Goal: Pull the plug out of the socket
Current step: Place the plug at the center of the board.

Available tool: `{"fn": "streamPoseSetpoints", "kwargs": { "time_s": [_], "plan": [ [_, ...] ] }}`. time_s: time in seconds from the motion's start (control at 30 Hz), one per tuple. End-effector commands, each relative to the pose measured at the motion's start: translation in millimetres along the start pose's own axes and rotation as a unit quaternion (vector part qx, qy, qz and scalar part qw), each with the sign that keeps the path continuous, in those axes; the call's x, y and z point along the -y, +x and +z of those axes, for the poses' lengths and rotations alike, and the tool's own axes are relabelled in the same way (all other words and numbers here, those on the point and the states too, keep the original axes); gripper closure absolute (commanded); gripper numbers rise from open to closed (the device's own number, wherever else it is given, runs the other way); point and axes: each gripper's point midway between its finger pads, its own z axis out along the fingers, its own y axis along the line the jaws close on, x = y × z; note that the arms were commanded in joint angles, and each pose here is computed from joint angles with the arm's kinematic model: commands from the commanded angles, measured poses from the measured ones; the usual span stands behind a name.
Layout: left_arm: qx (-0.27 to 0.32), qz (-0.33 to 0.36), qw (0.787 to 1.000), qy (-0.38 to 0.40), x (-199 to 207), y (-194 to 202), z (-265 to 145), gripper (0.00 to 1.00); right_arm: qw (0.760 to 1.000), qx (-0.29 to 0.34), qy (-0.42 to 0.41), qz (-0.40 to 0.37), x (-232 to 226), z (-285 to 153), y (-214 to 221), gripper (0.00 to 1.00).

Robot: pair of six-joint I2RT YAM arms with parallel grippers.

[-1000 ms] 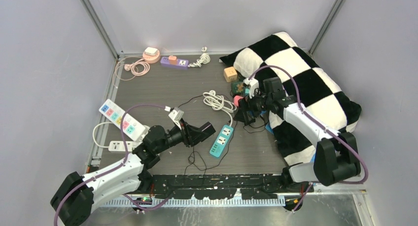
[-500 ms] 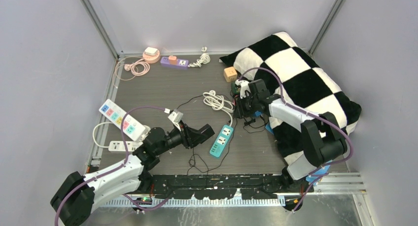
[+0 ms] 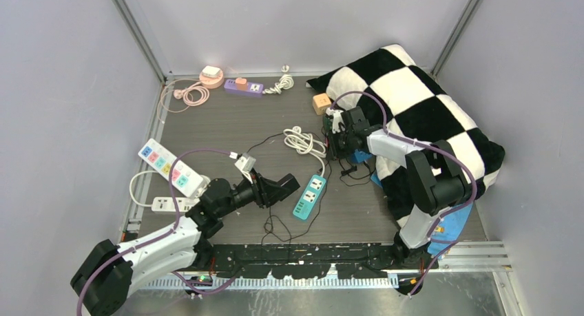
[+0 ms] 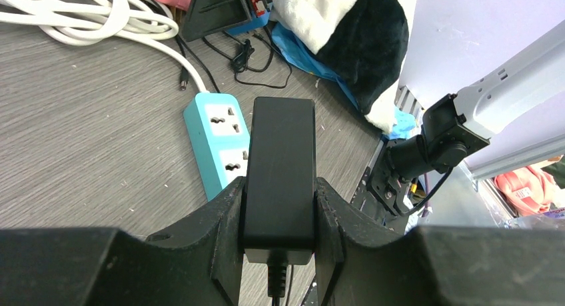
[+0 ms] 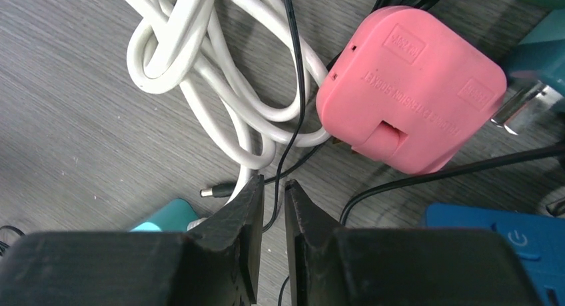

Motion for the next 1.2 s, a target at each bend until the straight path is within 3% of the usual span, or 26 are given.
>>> {"fn": "streamPoseSetpoints", "kwargs": {
  "time_s": [0.0,0.33,0.57,0.73,1.17],
  "plan": [
    [0.038,0.008,0.999,0.016,7.8,-19.2,2.2,1.0,1.0,0.012,0.0,0.004,-1.4,4.0,-16.8,0.77],
    [0.039,0.009,0.999,0.014,7.4,-19.6,2.0,1.0,1.0,-0.012,-0.001,0.011,2.1,17.3,-11.1,0.82],
    [0.039,0.009,0.999,0.015,8.2,-19.9,1.4,1.0,1.0,-0.017,-0.006,0.003,0.0,15.0,-11.8,0.93],
    [0.041,0.009,0.999,0.015,9.7,-21.5,-1.1,1.0,0.999,-0.01,-0.024,-0.024,-9.1,-1.7,-22.4,0.99],
    [0.054,0.001,0.998,0.021,15.3,-27.6,-6.2,0.99,0.991,0.029,-0.064,-0.118,-32.2,-60.9,-43.7,0.99]
  ]
}}
